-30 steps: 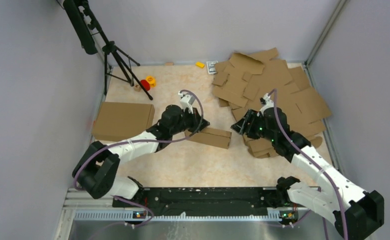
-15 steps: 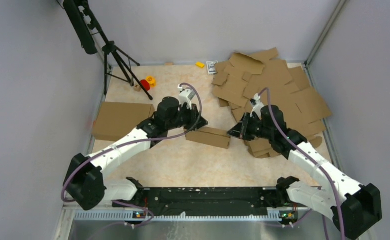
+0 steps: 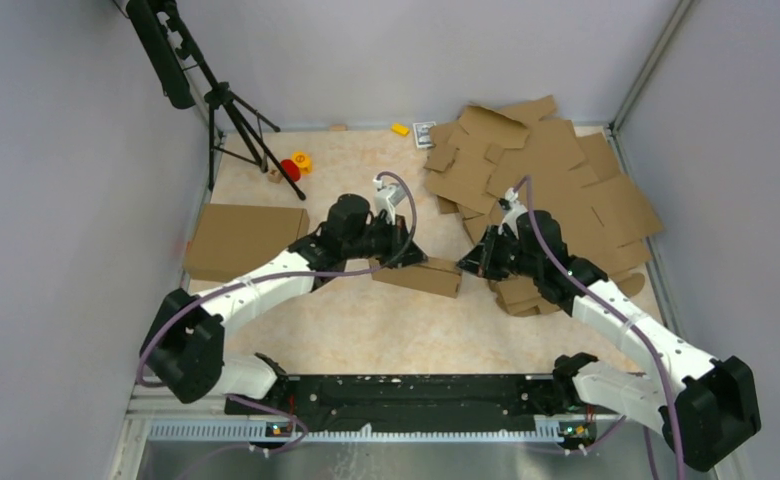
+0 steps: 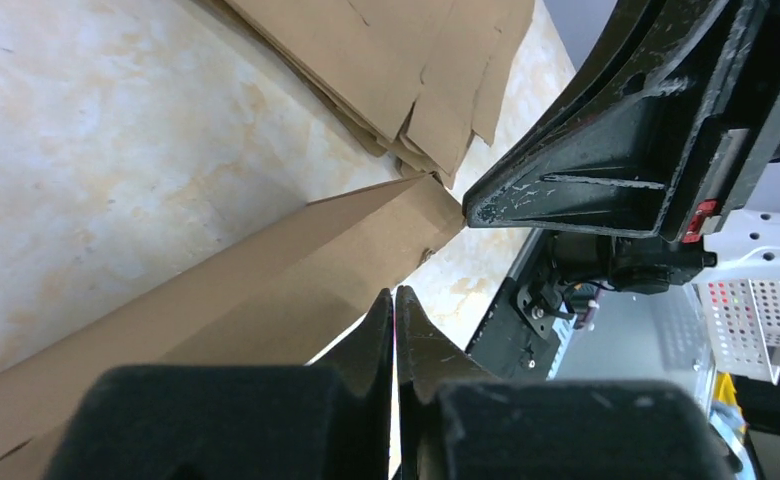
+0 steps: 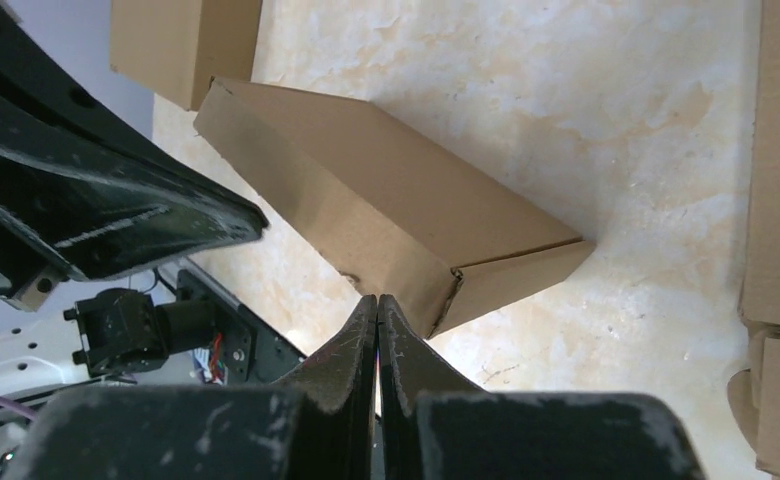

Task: Fold the paper box
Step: Close the paper box at the center of the board.

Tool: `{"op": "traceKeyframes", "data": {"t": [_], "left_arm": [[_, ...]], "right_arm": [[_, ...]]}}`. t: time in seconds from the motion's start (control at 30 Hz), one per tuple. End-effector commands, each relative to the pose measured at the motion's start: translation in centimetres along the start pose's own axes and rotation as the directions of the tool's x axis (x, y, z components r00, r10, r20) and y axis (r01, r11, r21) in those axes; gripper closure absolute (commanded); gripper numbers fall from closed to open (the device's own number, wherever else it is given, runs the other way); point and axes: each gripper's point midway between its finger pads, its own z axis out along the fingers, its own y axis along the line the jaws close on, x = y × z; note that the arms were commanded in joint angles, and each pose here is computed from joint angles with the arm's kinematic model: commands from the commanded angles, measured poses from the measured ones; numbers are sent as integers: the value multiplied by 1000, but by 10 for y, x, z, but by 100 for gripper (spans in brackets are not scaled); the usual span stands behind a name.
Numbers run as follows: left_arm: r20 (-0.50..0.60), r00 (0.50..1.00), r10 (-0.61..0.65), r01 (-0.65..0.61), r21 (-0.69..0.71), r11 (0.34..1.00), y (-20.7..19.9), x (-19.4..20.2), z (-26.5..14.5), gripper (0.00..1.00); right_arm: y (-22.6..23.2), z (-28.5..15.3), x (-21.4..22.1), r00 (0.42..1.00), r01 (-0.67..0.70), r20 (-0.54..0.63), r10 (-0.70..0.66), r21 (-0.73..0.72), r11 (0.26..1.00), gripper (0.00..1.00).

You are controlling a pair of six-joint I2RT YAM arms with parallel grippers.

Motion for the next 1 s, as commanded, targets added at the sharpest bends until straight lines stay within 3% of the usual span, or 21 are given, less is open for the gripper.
{"op": "traceKeyframes", "data": {"t": [0.0,0.47,0.73,0.97], "left_arm": [[-3,1000,23,-23,132,991,-34,-10,18,100],[-74,997,-8,14,85,996,-13,24,45,100],[14,999,43,-45,102,994,-43,-13,19,100],[3,999,34,-34,59,998,-28,-11,31,100]], "right_arm": [[2,0,-10,998,48,47,-48,-4,999,100],[-30,13,16,999,49,-14,-48,63,997,100],[-30,13,16,998,58,-15,-57,61,996,100],[-29,14,16,998,57,-16,-57,54,997,100]]}}
